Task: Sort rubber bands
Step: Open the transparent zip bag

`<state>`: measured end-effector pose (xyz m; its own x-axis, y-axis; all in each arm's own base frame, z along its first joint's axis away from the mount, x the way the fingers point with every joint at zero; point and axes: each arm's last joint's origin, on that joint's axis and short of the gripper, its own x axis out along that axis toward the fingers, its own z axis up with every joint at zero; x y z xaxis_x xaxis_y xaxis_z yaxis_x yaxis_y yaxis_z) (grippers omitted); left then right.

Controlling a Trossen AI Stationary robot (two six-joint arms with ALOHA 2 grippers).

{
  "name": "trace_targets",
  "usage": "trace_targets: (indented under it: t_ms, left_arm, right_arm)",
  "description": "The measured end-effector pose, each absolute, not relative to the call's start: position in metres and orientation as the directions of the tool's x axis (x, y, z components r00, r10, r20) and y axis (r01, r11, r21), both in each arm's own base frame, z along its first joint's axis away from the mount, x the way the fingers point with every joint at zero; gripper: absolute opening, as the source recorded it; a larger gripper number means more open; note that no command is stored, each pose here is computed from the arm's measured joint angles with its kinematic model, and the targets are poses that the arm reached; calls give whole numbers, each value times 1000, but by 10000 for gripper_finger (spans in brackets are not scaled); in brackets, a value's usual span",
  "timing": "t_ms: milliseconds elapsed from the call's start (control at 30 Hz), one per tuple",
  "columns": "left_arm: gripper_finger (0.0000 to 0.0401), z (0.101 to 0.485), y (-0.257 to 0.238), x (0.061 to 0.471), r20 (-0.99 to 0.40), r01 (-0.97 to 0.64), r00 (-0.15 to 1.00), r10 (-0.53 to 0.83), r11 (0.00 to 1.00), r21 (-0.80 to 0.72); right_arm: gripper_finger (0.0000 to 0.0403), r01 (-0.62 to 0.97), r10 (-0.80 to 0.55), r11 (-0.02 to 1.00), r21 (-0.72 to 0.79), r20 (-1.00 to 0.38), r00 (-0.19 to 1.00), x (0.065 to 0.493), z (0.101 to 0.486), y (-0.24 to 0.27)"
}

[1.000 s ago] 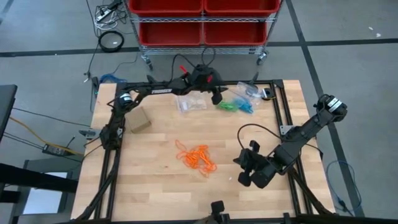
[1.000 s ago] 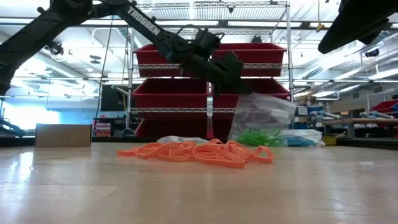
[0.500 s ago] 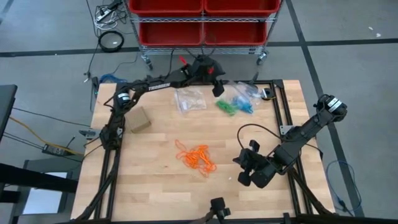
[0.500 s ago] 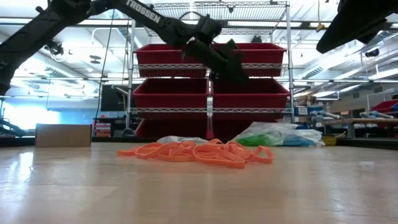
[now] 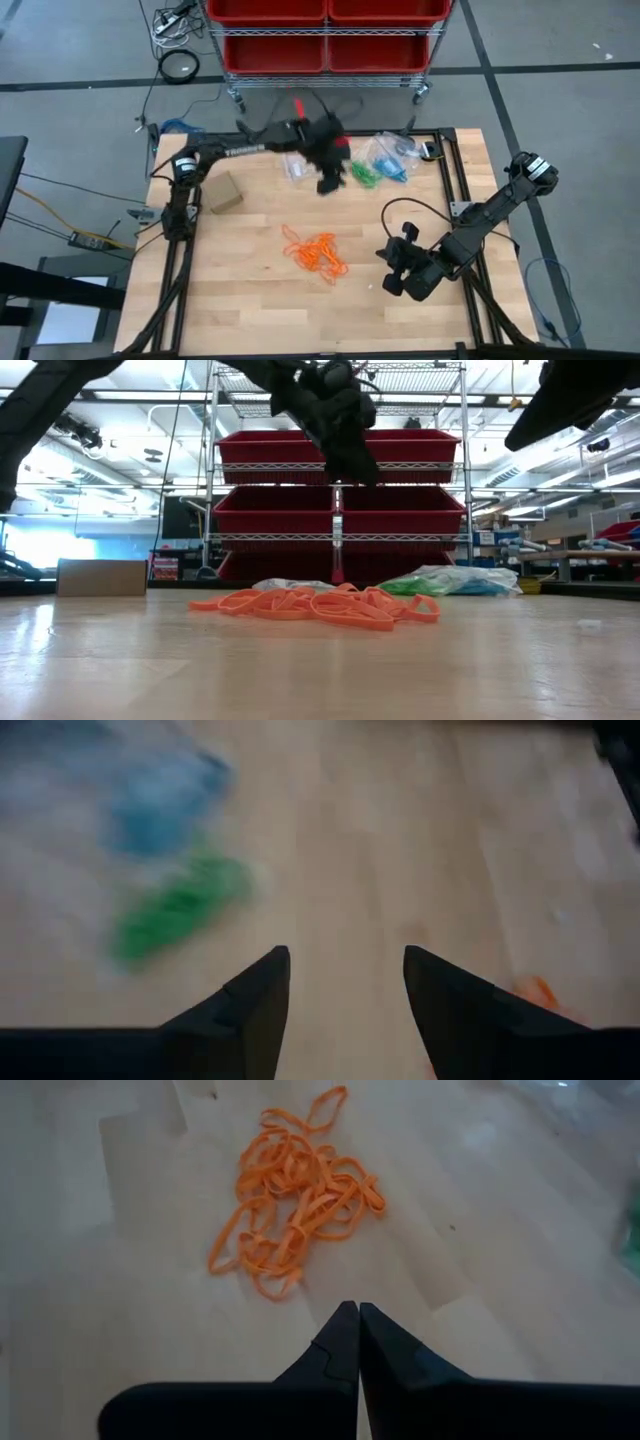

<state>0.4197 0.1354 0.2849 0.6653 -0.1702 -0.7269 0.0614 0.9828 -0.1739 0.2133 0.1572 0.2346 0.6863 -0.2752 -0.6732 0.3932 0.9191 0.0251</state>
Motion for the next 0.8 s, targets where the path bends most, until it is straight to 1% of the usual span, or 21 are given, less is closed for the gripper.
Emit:
trace_targets:
  t_ms: [100, 133, 267, 367, 433, 533, 700, 800]
  left_arm:
    - [198, 262, 96, 427, -764, 138, 602, -232, 973, -187]
    - [196, 255, 83, 430, -765, 165, 597, -241, 970, -178]
    - [189, 223, 34, 438, -730, 273, 621, -286, 952, -141]
    - [186, 203, 9, 439, -693, 303, 656, -298, 945, -119]
    - [186, 192, -1, 437, -675, 302, 679, -289, 948, -102]
    - [186, 172, -10, 429, -690, 300, 670, -274, 950, -85]
    - [185, 154, -10, 420, -687, 288, 679, -258, 955, -73]
    - [185, 151, -10, 419, -667, 276, 699, -258, 958, -82]
  right_arm:
    - [0, 410, -285, 912, 24, -683, 673, 212, 234, 156]
    - [0, 415, -285, 910, 25, -688, 667, 211, 233, 155]
    - [0, 435, -276, 900, 38, -722, 634, 209, 231, 154]
    - [0, 477, -288, 878, 42, -751, 594, 205, 229, 151]
    - [0, 516, -303, 855, 43, -766, 567, 202, 228, 149]
    - [0, 571, -322, 818, 62, -774, 545, 200, 227, 147]
    - [0, 593, -323, 800, 91, -768, 553, 204, 227, 144]
    - [0, 605, -337, 788, 110, -746, 574, 209, 228, 141]
